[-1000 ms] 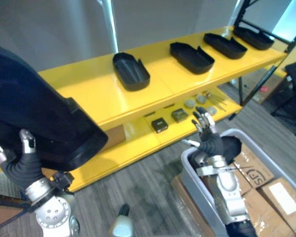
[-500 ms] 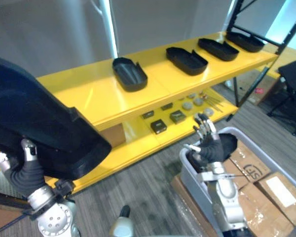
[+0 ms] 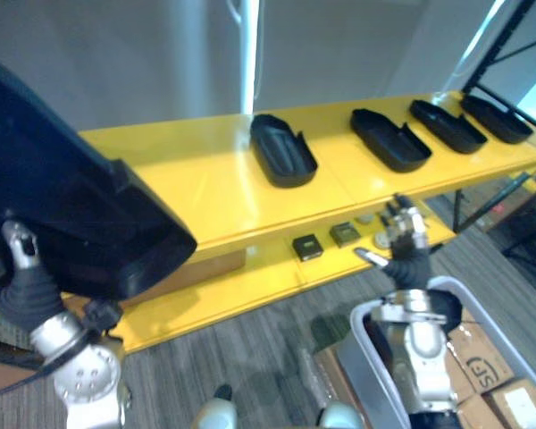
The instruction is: Walk over and take plastic housings, then place them on the shelf
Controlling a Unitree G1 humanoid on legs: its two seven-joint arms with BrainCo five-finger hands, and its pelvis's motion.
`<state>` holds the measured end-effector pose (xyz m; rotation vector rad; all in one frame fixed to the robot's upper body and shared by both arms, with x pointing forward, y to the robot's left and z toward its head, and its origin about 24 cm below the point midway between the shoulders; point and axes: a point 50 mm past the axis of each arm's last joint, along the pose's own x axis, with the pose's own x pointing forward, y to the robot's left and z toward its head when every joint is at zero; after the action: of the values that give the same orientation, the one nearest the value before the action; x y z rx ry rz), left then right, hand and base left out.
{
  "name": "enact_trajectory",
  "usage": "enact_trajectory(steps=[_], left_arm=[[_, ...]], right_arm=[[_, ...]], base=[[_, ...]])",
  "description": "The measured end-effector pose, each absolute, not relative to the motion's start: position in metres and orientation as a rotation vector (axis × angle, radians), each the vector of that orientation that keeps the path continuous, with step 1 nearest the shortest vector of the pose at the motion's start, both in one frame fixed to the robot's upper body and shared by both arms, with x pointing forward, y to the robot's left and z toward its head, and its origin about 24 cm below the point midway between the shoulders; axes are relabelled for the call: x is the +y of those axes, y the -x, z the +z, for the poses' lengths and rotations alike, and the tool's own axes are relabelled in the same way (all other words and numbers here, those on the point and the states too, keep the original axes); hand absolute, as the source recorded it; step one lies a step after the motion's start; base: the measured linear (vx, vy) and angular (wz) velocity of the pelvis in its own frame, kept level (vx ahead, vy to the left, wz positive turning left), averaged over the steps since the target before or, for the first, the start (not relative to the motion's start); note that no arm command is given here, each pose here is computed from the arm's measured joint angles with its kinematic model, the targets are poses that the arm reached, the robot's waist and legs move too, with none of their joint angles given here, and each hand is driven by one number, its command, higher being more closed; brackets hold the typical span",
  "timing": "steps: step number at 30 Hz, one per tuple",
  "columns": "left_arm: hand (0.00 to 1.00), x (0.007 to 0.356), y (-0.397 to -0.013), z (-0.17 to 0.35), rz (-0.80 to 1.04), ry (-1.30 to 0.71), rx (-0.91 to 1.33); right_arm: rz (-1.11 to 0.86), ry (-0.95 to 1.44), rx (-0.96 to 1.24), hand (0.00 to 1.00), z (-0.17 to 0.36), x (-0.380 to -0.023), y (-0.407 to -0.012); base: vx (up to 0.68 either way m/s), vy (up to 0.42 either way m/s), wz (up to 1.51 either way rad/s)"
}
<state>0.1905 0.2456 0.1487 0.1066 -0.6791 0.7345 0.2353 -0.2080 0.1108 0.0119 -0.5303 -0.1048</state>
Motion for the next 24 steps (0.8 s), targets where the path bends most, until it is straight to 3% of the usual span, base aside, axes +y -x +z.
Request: enact_trajectory(steps=[10,20,24], left_arm=[[1.0,0.238,-0.184,0.127,0.715,-0.082,-0.555],[1.0,0.225,-0.196,0.122,0.537,-0.158,-0.468],[1.0,0.227,-0.211,0.114,0.38,-0.245,-0.375]], right_arm=[[-0.077,0.007,-0.589,0.0,0.132,-0.225,-0.241],[-0.238,-0.093,-0.687,0.0,0.136,-0.228,-0.22],[-0.286,-0.109,-0.644,0.0,0.127,-0.229,-0.214]], base=[[0.19,-0.131,0.36],[0.01,0.032,0.32],[-0.11,-0.016,-0.02]])
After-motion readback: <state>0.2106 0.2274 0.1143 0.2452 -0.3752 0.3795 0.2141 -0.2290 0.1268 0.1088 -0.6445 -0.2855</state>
